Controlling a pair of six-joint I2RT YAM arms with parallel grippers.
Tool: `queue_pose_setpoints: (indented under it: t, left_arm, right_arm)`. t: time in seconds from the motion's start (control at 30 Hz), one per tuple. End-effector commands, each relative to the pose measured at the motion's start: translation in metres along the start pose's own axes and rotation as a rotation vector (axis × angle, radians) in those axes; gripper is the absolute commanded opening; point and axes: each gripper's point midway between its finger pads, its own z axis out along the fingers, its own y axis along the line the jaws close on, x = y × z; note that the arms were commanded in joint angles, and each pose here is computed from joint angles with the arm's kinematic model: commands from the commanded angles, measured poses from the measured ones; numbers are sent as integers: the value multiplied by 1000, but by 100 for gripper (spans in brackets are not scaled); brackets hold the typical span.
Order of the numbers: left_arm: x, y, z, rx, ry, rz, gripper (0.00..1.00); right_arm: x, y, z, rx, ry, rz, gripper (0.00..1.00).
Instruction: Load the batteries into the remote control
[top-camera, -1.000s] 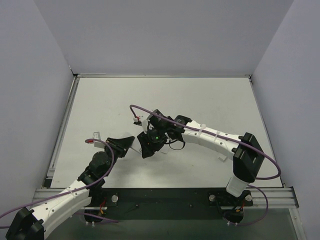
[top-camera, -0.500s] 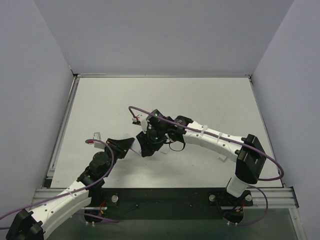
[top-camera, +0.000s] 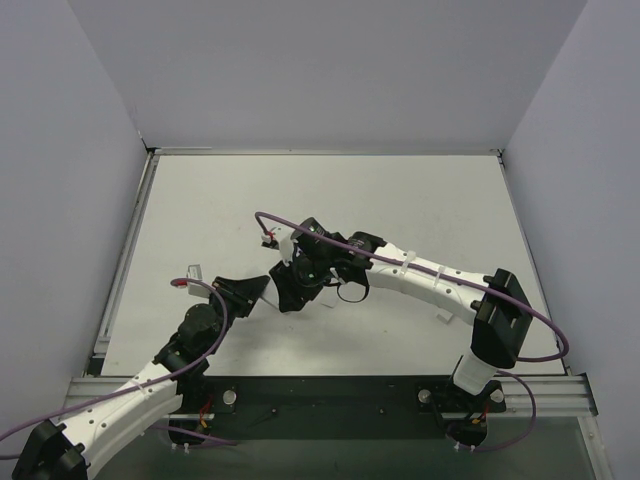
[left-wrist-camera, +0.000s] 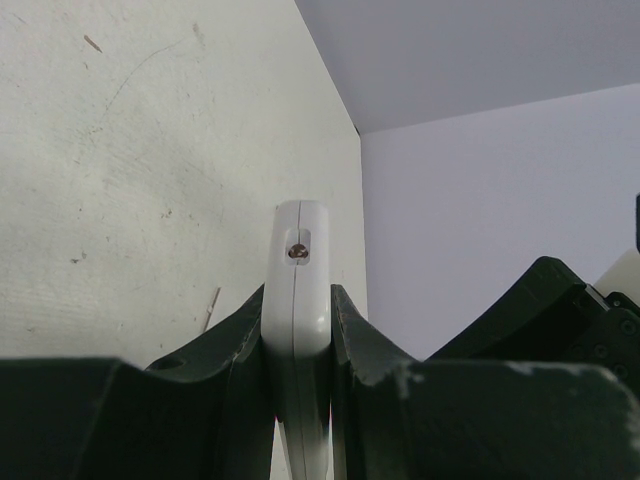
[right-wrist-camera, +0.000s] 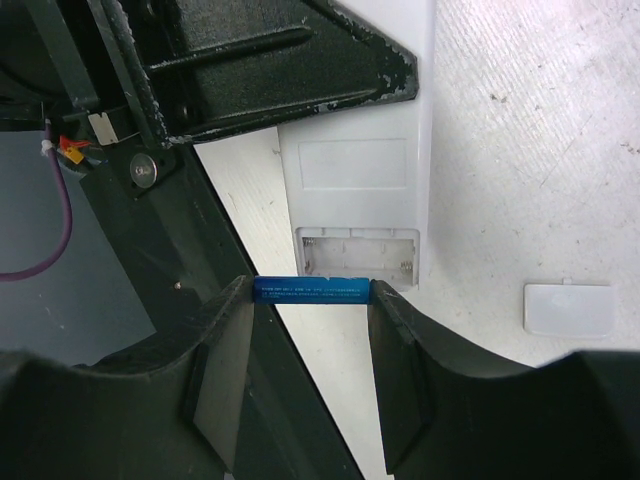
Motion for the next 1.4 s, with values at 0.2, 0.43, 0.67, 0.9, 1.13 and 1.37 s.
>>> queue_pose_setpoints:
  t: [0.2,0.43,0.67,0.9,1.13,1.37]
  left_arm:
    - [-8,-33,-2,86,-13,-11,0]
    - [-9,-36,-4,97,-16,-15,0]
    - [-9,-38,-3,101,-16,-11,0]
    - [-10,-40,-4,110,-17,-6,0]
    - [-10,-42,-4,119,-16,-7,0]
    - [-11,-43,-5,126,-22,-9,0]
  right_arm:
    - [-1,3,4,-27,-9,-39,24]
    - [3,1,5,-38,6,-26,25]
    - [4,0,5,-54,21,-1,28]
    - [7,-7,8,-48,39,24,32]
    - [10,-12,12,-48,53,31,34]
    - [12,-12,11,-50,54,34,44]
